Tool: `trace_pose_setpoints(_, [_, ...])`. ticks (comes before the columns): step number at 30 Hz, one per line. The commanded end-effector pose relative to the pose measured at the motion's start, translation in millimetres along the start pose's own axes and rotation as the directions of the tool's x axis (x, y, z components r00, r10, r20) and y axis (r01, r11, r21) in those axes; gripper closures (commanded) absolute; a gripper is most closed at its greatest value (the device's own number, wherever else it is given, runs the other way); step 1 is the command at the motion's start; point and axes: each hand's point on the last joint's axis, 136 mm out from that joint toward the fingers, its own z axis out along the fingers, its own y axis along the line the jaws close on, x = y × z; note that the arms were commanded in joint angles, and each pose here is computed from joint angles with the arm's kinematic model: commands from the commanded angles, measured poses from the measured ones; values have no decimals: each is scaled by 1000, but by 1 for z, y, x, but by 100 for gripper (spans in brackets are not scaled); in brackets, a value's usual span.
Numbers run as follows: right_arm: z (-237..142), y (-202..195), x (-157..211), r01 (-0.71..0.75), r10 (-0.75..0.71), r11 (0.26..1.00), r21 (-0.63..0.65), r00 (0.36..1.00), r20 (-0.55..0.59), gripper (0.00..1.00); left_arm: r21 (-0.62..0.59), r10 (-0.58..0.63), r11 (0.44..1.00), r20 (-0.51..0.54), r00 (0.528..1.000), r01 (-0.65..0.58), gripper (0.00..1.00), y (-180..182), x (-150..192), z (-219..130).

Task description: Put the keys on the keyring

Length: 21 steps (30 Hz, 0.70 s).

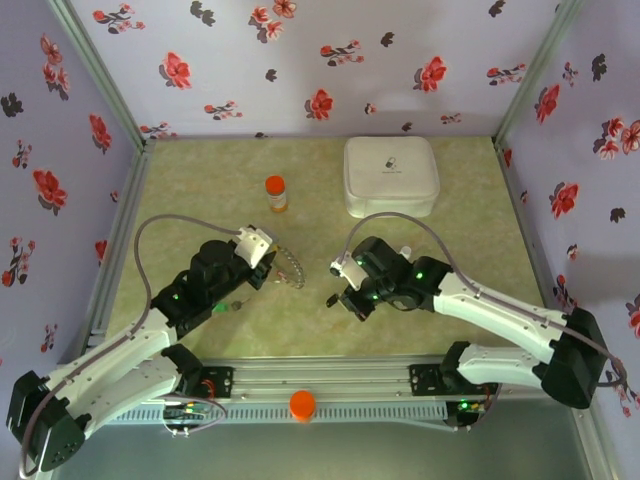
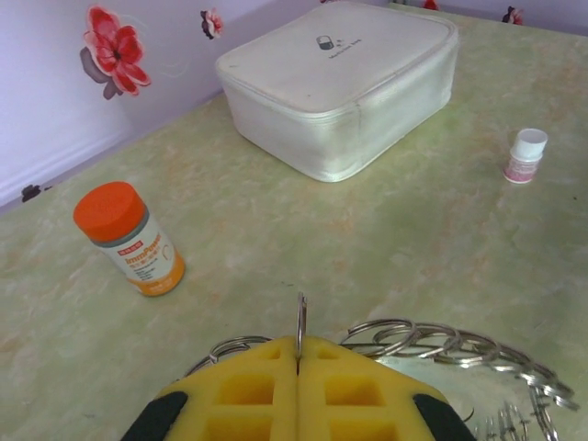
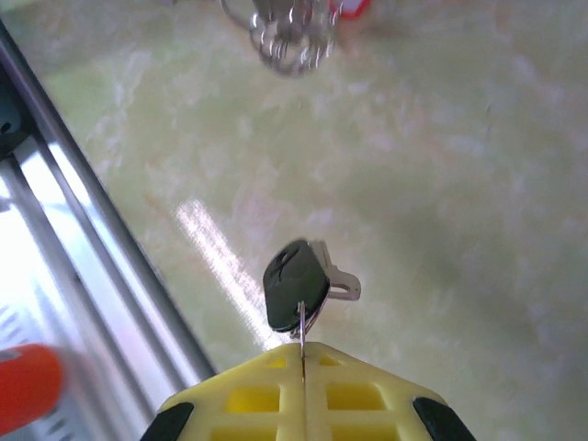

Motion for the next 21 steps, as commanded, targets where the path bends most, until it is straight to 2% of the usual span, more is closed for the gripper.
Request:
trace_pose_setpoints(1, [-6,9,32,-185,188,982,33,970,-156,100,-73,29,997,63,998,-24,100,14,-26,-6])
trace_pose_setpoints(5, [7,9,57,-323,336,942,94,906,-257,100,-118,35,993,72,997,-27,100,21,-26,-5])
trace_pose_setpoints(8, [15,8,70,-351,378,926,141,868,-323,100,-134,32,991,75,997,-21,100,24,-28,-6])
trace_pose_setpoints(15, [25,-33,64,-271,374,918,291,835,-404,100,-134,-21,990,94,995,34,100,25,-28,-8])
trace_pose_setpoints(21, [37,-49,45,-220,331,936,274,817,-472,100,-136,-54,988,109,993,68,100,25,-24,-9])
